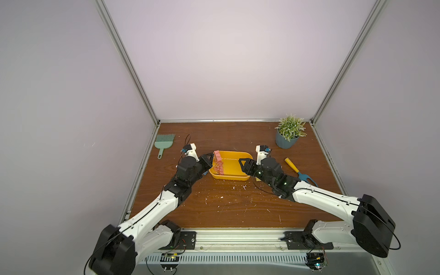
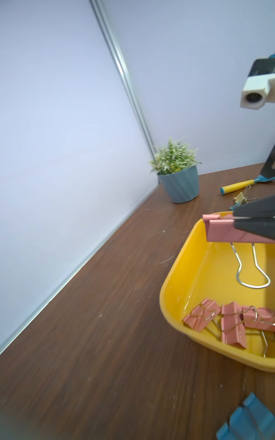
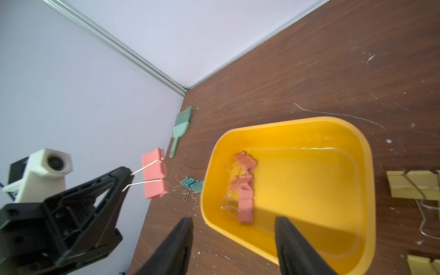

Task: Take out the binder clips from the storage box
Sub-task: Pick up the binder clip from the storage box, then place the binder clip at the center of the board, then pick up the binder clip from the storage box.

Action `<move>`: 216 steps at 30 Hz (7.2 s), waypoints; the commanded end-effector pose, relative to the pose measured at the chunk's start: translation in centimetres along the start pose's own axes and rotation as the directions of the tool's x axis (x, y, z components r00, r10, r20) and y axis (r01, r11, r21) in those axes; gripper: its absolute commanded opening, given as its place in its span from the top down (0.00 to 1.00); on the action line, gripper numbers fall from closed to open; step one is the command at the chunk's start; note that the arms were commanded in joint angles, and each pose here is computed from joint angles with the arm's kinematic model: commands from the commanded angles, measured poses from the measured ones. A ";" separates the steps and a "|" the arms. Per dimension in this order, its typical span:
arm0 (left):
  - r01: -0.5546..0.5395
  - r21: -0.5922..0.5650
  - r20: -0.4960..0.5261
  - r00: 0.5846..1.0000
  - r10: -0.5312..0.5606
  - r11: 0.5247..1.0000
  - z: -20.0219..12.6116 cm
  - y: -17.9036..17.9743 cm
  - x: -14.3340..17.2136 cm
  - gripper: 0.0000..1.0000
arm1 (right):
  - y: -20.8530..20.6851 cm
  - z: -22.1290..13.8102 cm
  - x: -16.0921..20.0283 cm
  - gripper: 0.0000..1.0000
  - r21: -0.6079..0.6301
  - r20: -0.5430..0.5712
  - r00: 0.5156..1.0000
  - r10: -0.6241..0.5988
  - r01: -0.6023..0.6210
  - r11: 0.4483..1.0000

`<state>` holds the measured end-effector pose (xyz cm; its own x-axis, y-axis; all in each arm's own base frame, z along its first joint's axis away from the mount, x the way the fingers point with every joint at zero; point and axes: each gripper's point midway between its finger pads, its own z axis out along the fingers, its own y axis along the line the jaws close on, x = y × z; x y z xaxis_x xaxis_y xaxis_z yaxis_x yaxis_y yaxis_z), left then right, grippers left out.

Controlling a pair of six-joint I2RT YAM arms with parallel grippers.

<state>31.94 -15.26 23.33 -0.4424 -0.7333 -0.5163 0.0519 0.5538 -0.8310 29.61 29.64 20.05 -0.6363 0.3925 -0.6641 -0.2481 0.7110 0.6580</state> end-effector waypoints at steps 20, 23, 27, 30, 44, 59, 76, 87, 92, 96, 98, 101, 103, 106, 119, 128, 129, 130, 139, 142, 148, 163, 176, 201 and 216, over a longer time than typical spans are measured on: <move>0.394 -0.605 0.372 0.908 -0.192 0.691 -10.0 18.7 -0.9 1.00 | 11.7 6.1 10.1 0.49 -0.278 -0.274 0.930 -0.246 0.169 0.946; 0.428 -0.623 0.389 0.896 -0.216 0.655 -10.2 20.8 -0.9 1.00 | 12.2 7.0 12.4 0.51 -0.303 -0.363 0.897 -0.251 0.141 0.942; 0.460 -0.638 0.416 0.881 -0.226 0.617 -10.5 22.7 -0.9 1.00 | 12.3 7.6 13.8 0.54 -0.314 -0.406 0.876 -0.261 0.134 0.940; 0.488 -0.605 0.430 0.865 -0.258 0.630 -10.0 23.3 -0.8 1.00 | 12.3 7.7 13.6 0.54 -0.308 -0.399 0.875 -0.272 0.152 0.939; 0.554 -0.543 0.408 0.831 -0.378 0.631 -7.8 24.0 0.8 0.88 | 11.2 7.7 12.2 0.52 -0.259 -0.363 0.887 -0.285 0.198 0.945; 0.439 -0.504 0.432 0.874 -0.224 0.743 -9.5 20.6 -3.1 0.32 | 9.6 6.0 8.4 0.48 -0.173 -0.247 0.932 -0.266 0.227 0.958; -0.151 -0.274 -0.037 0.989 0.146 0.950 0.1 7.5 -3.4 0.00 | 4.0 2.0 2.7 0.44 0.007 -0.032 0.988 -0.151 0.152 0.988; -0.518 -0.041 -0.546 0.728 0.415 0.854 6.8 3.8 7.6 0.13 | 0.9 0.9 1.6 0.43 0.085 -0.001 0.993 -0.116 0.116 0.990; -0.590 -0.088 -0.671 0.631 0.390 0.803 8.2 6.2 9.8 0.36 | 0.3 0.5 1.2 0.43 0.106 0.011 0.994 -0.112 0.110 0.988; -0.569 -0.156 -0.658 0.669 0.345 0.807 9.3 6.8 9.5 0.45 | 0.1 0.4 1.1 0.43 0.113 0.018 0.995 -0.102 0.100 0.989; -0.548 -0.201 -0.637 0.703 0.316 0.812 9.7 7.1 9.1 0.46 | 0.1 0.4 1.0 0.43 0.115 0.022 0.995 -0.098 0.095 0.989; -0.516 -0.265 -0.611 0.743 0.271 0.815 10.2 7.7 8.9 0.46 | 0.0 0.6 1.0 0.43 0.120 0.022 0.996 -0.092 0.088 0.989; -0.505 -0.317 -0.597 0.764 0.245 0.803 10.3 8.5 8.6 0.47 | 0.1 0.7 1.0 0.43 0.122 0.020 0.996 -0.091 0.087 0.989; -0.485 -0.374 -0.572 0.792 0.215 0.791 10.2 9.4 8.4 0.48 | 0.0 0.8 1.1 0.43 0.130 0.015 0.996 -0.089 0.086 0.988; -0.405 -0.499 -0.469 0.870 0.155 0.766 10.6 10.7 7.1 0.46 | -0.5 1.0 1.1 0.43 0.152 0.021 0.997 -0.078 0.074 0.986; -0.370 -0.518 -0.475 0.874 0.101 0.771 10.9 11.6 8.2 0.48 | -0.7 1.1 1.2 0.43 0.161 0.017 0.997 -0.079 0.075 0.984; -0.368 -0.523 -0.472 0.876 0.098 0.769 11.0 11.8 8.2 0.49 | -0.7 1.2 1.3 0.43 0.163 0.016 0.997 -0.077 0.074 0.984; -0.366 -0.526 -0.469 0.878 0.097 0.768 11.1 11.9 8.2 0.50 | -0.7 1.2 1.3 0.43 0.163 0.014 0.997 -0.077 0.073 0.984; -0.334 -0.523 -0.429 0.898 0.096 0.784 11.8 11.5 7.4 0.63 | -0.8 1.0 1.2 0.43 0.168 0.015 0.997 -0.081 0.078 0.983; -0.331 -0.522 -0.432 0.897 0.091 0.786 11.9 11.7 7.5 0.70 | -0.9 0.9 1.2 0.43 0.171 0.017 0.997 -0.082 0.077 0.982; -0.319 -0.514 -0.442 0.894 0.073 0.796 12.2 11.9 8.0 0.73 | -0.9 1.0 1.1 0.43 0.171 0.018 0.997 -0.081 0.077 0.982; -0.243 -0.433 -0.471 0.882 0.012 0.868 13.3 10.5 9.3 0.94 | -1.2 0.9 1.1 0.43 0.180 0.017 0.997 -0.076 0.072 0.981; -0.120 -0.244 -0.509 0.860 -0.022 0.962 14.3 6.2 10.6 1.00 | -1.3 0.7 1.0 0.43 0.180 0.022 0.997 -0.069 0.064 0.982; -0.089 0.066 -0.564 0.818 0.111 0.994 13.0 -0.6 10.8 1.00 | -1.1 0.0 0.3 0.43 0.169 0.048 0.996 -0.077 0.068 0.983; 0.015 -0.111 -0.159 0.987 -0.033 0.994 2.2 1.9 3.4 1.00 | 0.6 -2.0 0.1 0.43 0.025 0.069 0.994 -0.087 0.086 0.996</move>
<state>32.82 -20.25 19.90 -0.6746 -0.5671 -0.4725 0.0523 0.6017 -0.7970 27.94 28.27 19.38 -0.5762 0.3504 -0.7384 -0.2314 0.7965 0.5586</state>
